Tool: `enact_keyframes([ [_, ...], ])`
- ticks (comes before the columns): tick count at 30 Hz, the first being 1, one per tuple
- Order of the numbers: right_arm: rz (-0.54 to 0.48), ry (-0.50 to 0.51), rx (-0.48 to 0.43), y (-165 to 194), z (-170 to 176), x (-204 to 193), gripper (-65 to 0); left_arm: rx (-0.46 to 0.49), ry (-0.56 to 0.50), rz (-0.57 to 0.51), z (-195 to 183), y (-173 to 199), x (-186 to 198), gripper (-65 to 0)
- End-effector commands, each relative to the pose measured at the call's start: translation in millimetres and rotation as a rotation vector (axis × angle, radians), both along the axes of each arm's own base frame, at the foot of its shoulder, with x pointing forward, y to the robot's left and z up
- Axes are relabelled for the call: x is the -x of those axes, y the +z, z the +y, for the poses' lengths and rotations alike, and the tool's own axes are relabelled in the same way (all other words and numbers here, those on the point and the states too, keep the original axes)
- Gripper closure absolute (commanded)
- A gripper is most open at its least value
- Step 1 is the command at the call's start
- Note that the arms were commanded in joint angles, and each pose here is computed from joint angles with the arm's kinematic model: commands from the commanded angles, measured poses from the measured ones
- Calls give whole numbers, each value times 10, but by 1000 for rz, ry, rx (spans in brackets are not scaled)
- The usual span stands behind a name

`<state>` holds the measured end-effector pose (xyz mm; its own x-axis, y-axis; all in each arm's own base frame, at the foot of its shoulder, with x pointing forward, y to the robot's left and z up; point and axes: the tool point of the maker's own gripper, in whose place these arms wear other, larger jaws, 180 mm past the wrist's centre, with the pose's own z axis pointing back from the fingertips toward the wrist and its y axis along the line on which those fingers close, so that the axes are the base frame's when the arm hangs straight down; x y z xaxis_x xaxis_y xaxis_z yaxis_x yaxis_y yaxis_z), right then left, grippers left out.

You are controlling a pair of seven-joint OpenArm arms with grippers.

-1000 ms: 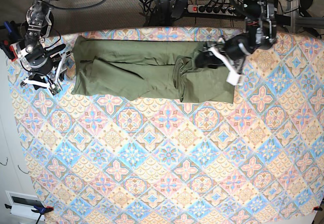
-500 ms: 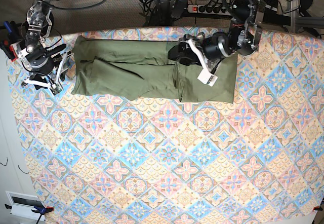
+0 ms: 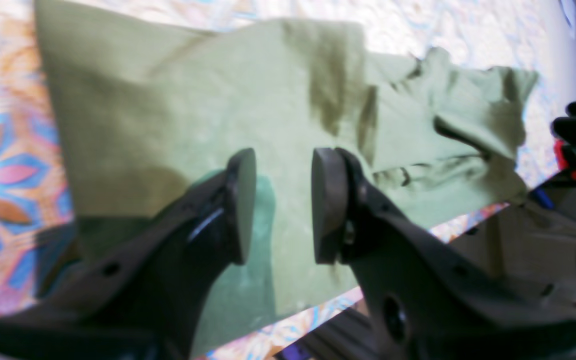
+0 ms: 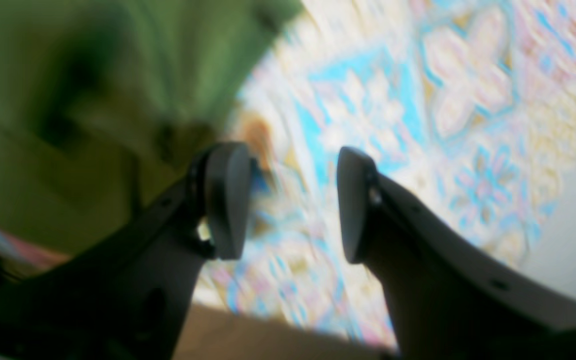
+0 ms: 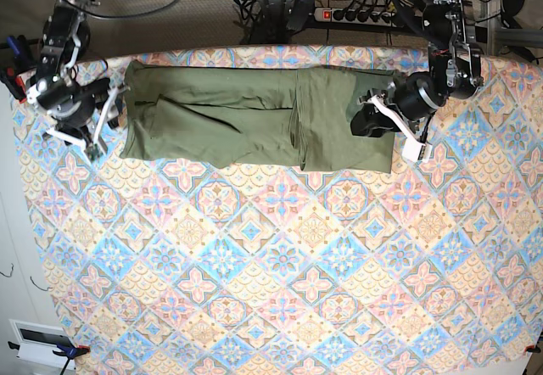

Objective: Layout the t-shirt on the table in an organized manner, then fold the t-shirt properly
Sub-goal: 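Grasp the opposite shirt end with the right gripper and lift it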

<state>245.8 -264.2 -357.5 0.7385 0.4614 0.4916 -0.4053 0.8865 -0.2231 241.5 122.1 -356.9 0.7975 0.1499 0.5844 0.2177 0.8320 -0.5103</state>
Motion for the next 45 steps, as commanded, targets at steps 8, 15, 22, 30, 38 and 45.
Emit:
enact_keyframes([
  [8, -111, -48, -203, 308, 81, -134, -275, -68, -5, -16, 54, -28, 8, -177],
  [15, -49, -92, -293, 35, 198, -47, -276, -72, -4, -16, 68, -27, 6, -177],
  [22, 49, -92, -354, -293, 335, 33, -276, -72, -3, -18, 72, -22, -1, -177],
  [30, 146, -159, -413, -649, 295, 199, -276, -76, -1, -17, 91, -24, 2, -177],
  [38, 210, -207, -492, -888, 367, 334, -276, -73, -1, -20, 77, -18, -8, -177],
  [45, 221, -125, -650, -835, 834, 301, -276, -73, 0, -22, 82, -13, -15, -177],
])
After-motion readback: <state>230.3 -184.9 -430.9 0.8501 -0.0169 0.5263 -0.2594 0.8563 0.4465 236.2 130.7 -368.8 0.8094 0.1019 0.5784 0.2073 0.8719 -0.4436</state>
